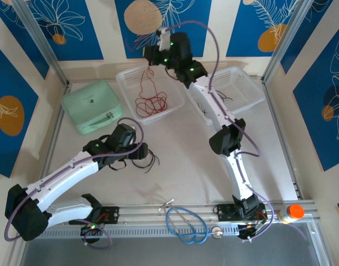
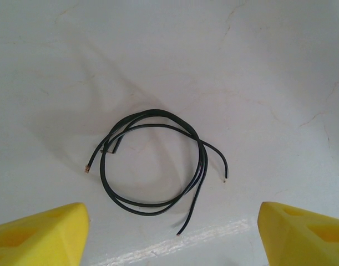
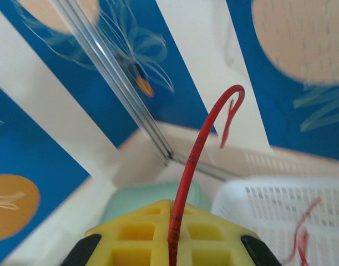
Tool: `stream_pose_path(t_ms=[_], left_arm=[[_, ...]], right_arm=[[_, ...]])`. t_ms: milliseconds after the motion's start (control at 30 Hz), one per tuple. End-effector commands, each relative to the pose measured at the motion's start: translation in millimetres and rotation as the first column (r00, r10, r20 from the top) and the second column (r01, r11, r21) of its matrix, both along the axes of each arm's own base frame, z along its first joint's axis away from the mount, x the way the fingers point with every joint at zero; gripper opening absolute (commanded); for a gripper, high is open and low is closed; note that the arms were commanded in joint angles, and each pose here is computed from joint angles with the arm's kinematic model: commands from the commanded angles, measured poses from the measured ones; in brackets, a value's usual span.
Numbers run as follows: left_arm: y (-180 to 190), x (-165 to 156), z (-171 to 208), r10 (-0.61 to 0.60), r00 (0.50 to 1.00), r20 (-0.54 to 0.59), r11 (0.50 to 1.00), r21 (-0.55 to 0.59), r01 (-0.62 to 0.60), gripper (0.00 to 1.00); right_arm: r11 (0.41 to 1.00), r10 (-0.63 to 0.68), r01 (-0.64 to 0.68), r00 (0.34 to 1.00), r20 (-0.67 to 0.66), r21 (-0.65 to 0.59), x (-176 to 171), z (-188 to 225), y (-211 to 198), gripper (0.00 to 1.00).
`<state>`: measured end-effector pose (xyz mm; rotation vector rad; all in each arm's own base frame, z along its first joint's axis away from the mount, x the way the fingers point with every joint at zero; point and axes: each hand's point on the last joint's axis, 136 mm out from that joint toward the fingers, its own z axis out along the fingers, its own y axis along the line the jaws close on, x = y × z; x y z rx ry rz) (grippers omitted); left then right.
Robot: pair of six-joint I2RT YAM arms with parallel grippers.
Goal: Untangle the cables
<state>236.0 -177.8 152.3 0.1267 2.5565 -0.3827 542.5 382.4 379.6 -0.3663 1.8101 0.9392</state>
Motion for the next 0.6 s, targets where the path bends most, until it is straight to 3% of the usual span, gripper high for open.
stream_pose_path(t_ms=[0, 133, 300, 467, 567], left_arm=[[2.4, -4.4, 18.3, -0.003, 1.000, 0.029, 1.000, -0.009, 0.003, 0.80], [13.0, -7.5, 32.1, 0.002, 0.999, 0.052, 1.000, 0.022, -0.003, 0.84], [34.8, -12.9, 62.4, 0.029, 0.994, 0.101, 0.997, 0.072, -0.037, 0.88], [47.8, -18.3, 78.6, 0.048, 0.990, 0.135, 0.995, 0.083, -0.060, 0.88], [55.7, -21.3, 77.6, 0.060, 0.989, 0.134, 0.991, 0.107, -0.074, 0.88]], right_arm=[[0.990, -0.103, 0.096, 0.993, -0.059, -0.102, 16.2, -37.8, -13.4, 0.00], [0.967, -0.193, 0.141, 0.948, -0.252, -0.210, 20.3, -110.1, -25.4, 0.00], [0.964, -0.203, 0.081, 0.837, -0.508, -0.252, 2.2, -184.8, -30.6, 0.00], [0.969, -0.165, 0.014, 0.775, -0.610, -0.245, -9.5, -220.1, -23.5, 0.01], [0.968, -0.165, -0.003, 0.747, -0.645, -0.250, -12.5, -233.0, -25.5, 0.14]])
